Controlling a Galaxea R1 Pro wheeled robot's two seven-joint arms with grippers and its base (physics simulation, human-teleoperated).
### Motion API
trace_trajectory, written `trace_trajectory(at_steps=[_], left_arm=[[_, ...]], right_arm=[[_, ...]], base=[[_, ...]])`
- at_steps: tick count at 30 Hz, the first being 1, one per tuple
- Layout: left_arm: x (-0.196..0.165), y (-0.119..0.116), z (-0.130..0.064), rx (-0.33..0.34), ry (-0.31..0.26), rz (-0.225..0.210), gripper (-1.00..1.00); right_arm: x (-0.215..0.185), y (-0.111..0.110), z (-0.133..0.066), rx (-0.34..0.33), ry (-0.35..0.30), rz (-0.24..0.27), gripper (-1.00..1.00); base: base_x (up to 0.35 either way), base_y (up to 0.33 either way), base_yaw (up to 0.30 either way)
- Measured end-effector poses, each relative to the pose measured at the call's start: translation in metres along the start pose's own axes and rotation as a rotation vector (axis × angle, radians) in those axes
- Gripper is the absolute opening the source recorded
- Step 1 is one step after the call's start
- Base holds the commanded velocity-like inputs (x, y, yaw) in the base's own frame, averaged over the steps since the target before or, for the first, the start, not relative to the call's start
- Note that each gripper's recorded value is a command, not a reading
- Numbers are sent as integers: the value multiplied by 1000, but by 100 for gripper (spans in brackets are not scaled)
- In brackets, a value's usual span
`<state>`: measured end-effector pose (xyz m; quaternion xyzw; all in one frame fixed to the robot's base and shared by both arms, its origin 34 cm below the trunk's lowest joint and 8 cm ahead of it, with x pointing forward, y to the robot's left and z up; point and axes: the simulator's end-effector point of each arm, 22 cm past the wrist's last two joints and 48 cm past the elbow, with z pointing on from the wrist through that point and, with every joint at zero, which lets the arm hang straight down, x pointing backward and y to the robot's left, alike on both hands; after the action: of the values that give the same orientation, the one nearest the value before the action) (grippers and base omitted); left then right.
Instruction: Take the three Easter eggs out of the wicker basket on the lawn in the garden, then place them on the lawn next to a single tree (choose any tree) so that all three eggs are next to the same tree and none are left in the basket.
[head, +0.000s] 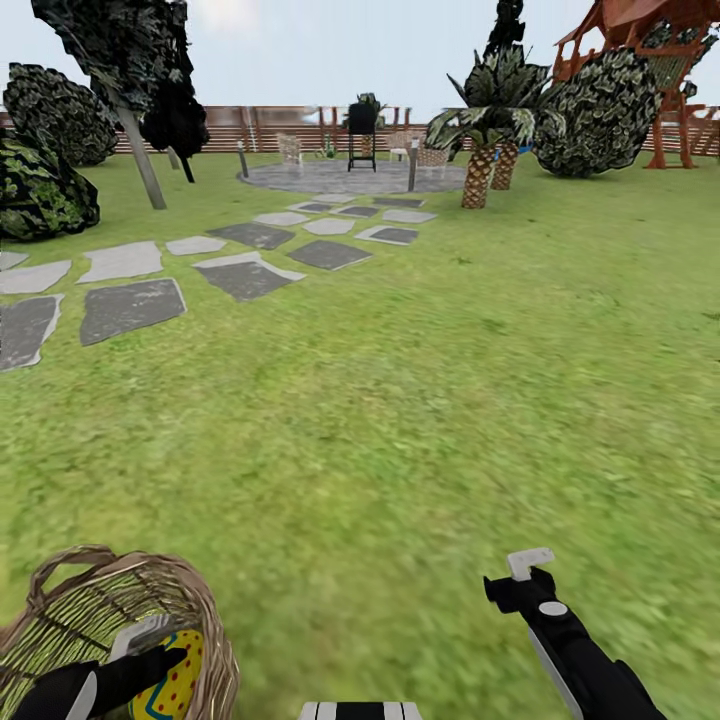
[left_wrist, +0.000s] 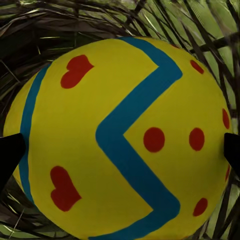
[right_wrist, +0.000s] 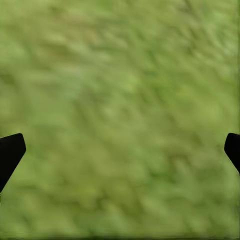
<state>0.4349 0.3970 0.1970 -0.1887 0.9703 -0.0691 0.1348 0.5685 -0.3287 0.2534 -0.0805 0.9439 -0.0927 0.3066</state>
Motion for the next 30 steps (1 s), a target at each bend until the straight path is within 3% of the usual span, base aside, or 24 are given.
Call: trace_trajectory(at_steps=[6, 7, 9, 11, 14, 15, 18, 30], left_arm=[[-8, -5, -7, 10, -22, 3, -100], [-10, -5, -8, 11, -26, 3, -100], [-16, -4, -12, 10, -38, 4, -100], [-22, -4, -15, 10, -52, 8, -100], [-26, -7, -19, 17, -64, 9, -100], [-27, -8, -20, 19, -66, 9, -100], [-30, -11, -23, 25, -76, 10, -100], [-38, -15, -30, 36, -98, 7, -100]], right_arm=[[18, 0, -7, 4, 106, -6, 100], [24, 0, -9, 4, 136, -6, 100], [49, -1, -17, 6, 264, -16, 100], [57, -6, -22, 12, 310, -19, 100], [48, -7, -25, 15, 294, -15, 100], [25, -10, -27, 17, 241, -8, 100], [2, -12, -32, 20, 191, -5, 100], [-8, -10, -38, 19, 170, -6, 100]], base=[[0, 0, 0], [0, 0, 0], [0, 0, 0], [0, 0, 0], [0, 0, 0], [0, 0, 0], [0, 0, 0], [0, 0, 0]])
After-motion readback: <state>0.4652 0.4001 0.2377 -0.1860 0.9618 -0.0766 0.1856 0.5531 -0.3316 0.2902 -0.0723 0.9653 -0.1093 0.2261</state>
